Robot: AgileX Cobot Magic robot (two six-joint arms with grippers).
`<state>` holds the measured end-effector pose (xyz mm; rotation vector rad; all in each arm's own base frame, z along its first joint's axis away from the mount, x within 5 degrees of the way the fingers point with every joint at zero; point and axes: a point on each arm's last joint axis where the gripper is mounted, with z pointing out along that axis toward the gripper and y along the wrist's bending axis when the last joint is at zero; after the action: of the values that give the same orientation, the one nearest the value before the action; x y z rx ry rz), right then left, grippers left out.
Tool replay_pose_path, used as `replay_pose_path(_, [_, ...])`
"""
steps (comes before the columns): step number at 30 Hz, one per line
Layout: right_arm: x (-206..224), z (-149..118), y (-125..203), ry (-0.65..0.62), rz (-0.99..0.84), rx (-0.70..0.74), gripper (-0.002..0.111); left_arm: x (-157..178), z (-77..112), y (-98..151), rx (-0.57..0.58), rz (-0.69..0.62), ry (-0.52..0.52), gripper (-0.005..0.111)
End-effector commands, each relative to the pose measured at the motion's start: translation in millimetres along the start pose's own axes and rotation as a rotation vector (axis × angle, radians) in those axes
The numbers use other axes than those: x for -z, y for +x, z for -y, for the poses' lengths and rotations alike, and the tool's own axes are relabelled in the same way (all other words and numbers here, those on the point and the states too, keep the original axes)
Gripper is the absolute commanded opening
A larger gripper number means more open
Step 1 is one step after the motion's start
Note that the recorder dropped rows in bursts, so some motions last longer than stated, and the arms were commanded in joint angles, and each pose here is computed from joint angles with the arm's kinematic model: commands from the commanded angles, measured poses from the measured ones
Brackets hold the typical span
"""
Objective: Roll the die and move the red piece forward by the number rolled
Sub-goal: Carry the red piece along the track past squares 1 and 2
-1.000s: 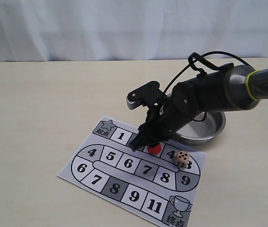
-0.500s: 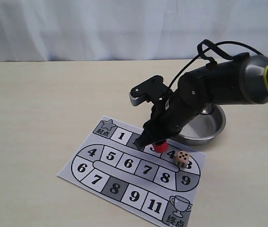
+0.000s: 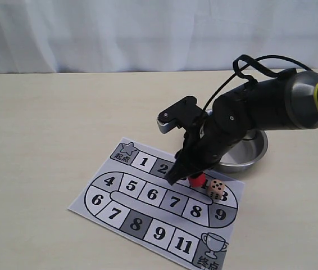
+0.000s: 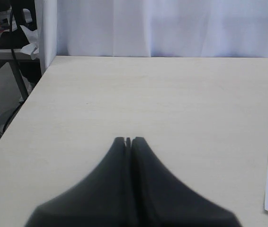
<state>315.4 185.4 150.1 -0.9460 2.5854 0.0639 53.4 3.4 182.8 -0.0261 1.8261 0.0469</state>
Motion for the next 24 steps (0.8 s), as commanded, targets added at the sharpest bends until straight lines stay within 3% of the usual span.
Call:
replay_pose_path(1, [-2, 3, 0, 0.01, 0.016, 0.003, 0.004, 0, 0.1, -1, 0.006, 0.011, 0.001, 0.0])
replay_pose_path(10, [-20, 1, 6, 0.0, -0.03, 0.0, 0.004, 0, 0.1, -1, 0.006, 0.011, 0.001, 0.0])
replay_pose_path(24, [18, 3, -1, 0.012, 0.023, -0.011, 0.004, 0, 0.1, -1, 0.006, 0.011, 0.001, 0.0])
